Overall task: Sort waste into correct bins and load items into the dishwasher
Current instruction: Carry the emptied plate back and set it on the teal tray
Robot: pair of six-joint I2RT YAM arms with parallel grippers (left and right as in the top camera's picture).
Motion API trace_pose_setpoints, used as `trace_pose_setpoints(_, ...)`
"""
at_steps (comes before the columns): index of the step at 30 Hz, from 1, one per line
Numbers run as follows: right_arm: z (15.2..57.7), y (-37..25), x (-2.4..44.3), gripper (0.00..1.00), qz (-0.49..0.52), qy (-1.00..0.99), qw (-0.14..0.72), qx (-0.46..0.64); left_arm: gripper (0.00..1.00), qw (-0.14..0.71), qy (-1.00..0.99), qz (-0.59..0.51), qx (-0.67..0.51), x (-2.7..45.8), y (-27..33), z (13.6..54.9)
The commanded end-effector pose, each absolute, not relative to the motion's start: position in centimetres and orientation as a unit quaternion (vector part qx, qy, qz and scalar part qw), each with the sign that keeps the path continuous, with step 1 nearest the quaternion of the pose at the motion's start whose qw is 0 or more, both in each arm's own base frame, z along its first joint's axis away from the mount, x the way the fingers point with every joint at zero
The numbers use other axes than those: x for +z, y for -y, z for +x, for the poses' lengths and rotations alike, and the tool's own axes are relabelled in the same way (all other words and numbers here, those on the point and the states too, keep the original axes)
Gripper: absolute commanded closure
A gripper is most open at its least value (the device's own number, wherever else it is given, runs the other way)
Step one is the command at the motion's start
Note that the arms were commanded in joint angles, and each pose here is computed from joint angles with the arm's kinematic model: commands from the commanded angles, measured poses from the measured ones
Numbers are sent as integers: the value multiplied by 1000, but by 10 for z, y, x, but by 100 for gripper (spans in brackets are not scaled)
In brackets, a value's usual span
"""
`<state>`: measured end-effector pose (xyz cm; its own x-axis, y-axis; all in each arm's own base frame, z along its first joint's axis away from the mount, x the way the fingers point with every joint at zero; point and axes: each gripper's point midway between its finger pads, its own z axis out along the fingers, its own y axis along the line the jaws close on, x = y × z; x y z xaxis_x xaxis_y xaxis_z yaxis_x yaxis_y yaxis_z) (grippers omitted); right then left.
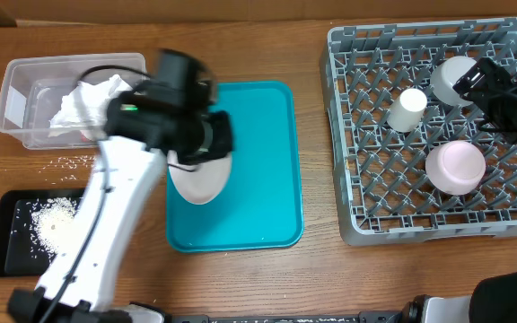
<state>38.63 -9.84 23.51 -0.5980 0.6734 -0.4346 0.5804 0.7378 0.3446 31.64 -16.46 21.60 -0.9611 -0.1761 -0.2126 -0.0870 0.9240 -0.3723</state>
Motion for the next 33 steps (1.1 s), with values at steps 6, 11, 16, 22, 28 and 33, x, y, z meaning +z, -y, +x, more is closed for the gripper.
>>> trace_pose_setpoints(6,387,100,253,0,348,-884,302,84,96,150,-988,-28,-39,139,220,339)
trace_pose_setpoints(11,387,100,253,0,348,-884,302,84,96,124,-992,-4,24,97,223,336)
trace_pose_setpoints(16,387,100,253,0,348,-884,302,84,74,115,-993,7,33,92,219,336)
trace_pose_setpoints(22,387,100,253,0,348,-884,302,84,55,122,-991,39,36,111,219,343)
trace_pose_setpoints(28,387,100,253,0,348,-884,302,84,44,148,-987,-1,60,173,187,363)
trace_pose_setpoints(33,387,100,253,0,348,-884,302,84,0,159,-983,-68,67,221,134,378)
